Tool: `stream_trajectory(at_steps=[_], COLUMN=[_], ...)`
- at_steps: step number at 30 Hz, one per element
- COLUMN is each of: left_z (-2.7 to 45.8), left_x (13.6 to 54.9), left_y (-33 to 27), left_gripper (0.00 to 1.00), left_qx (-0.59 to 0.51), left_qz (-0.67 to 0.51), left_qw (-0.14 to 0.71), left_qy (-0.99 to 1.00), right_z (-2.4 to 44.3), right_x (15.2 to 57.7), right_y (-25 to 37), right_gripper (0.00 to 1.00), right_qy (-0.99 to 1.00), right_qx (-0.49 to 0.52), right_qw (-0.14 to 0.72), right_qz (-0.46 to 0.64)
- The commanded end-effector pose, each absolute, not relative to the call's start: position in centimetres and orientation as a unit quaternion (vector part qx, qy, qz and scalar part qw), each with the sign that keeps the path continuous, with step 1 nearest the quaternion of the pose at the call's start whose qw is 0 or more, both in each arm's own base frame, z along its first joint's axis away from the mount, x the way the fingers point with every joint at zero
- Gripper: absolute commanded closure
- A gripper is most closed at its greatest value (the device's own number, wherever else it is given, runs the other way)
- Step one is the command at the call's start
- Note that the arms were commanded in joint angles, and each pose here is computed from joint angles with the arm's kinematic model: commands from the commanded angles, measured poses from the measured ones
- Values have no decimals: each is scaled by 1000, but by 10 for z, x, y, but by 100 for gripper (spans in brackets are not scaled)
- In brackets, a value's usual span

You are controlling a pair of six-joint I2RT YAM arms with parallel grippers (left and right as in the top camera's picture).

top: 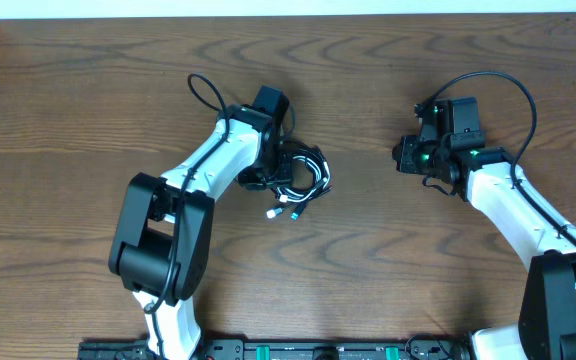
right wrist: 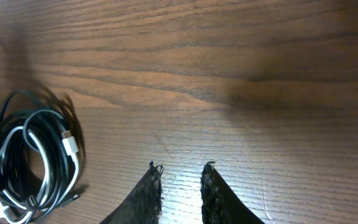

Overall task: Untangle cables
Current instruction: 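Lower the bundle to the table with the left gripper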

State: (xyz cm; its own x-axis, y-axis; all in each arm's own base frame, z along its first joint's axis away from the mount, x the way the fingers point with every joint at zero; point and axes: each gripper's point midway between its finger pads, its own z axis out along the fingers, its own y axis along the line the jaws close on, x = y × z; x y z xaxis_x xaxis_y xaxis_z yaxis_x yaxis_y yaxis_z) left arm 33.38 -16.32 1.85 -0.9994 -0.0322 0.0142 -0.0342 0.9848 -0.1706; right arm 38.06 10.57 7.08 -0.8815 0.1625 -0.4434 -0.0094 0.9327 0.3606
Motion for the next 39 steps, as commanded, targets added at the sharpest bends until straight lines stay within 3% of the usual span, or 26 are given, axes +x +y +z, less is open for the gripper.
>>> stream_trajectory(at_steps=[1,3,7,12,23,32,39], left_z=[7,4,3,5,19,70,67], left_x=[339,344,352,369,397,386,363], left_y=[-146,-140,-134,-138,-149,-146,-138], left_gripper=[69,71,71,71,64,60,59], left_qx=[22,18,-7,-91,-132,-43,102], left_qz=[35,17,-4,-3,7,25,26], left_qw=[-3,-14,-34,-68,-122,-133,-89], left_qy=[-999,-1000,-999,-994,-984,-990,-991], right_z=[73,75,81,85,88,87,87], right_x=[381,381,376,370,366,367,368], right_y=[107,115,131,146,167,166,165], right_gripper=[79,72,66,76,72,71,69], right_qy=[953,949,942,936,932,933,934], right_qx=[32,24,8,1,-27,-26,-24], right_qw=[242,241,232,218,222,225,226], right_qz=[181,200,244,277,286,280,276])
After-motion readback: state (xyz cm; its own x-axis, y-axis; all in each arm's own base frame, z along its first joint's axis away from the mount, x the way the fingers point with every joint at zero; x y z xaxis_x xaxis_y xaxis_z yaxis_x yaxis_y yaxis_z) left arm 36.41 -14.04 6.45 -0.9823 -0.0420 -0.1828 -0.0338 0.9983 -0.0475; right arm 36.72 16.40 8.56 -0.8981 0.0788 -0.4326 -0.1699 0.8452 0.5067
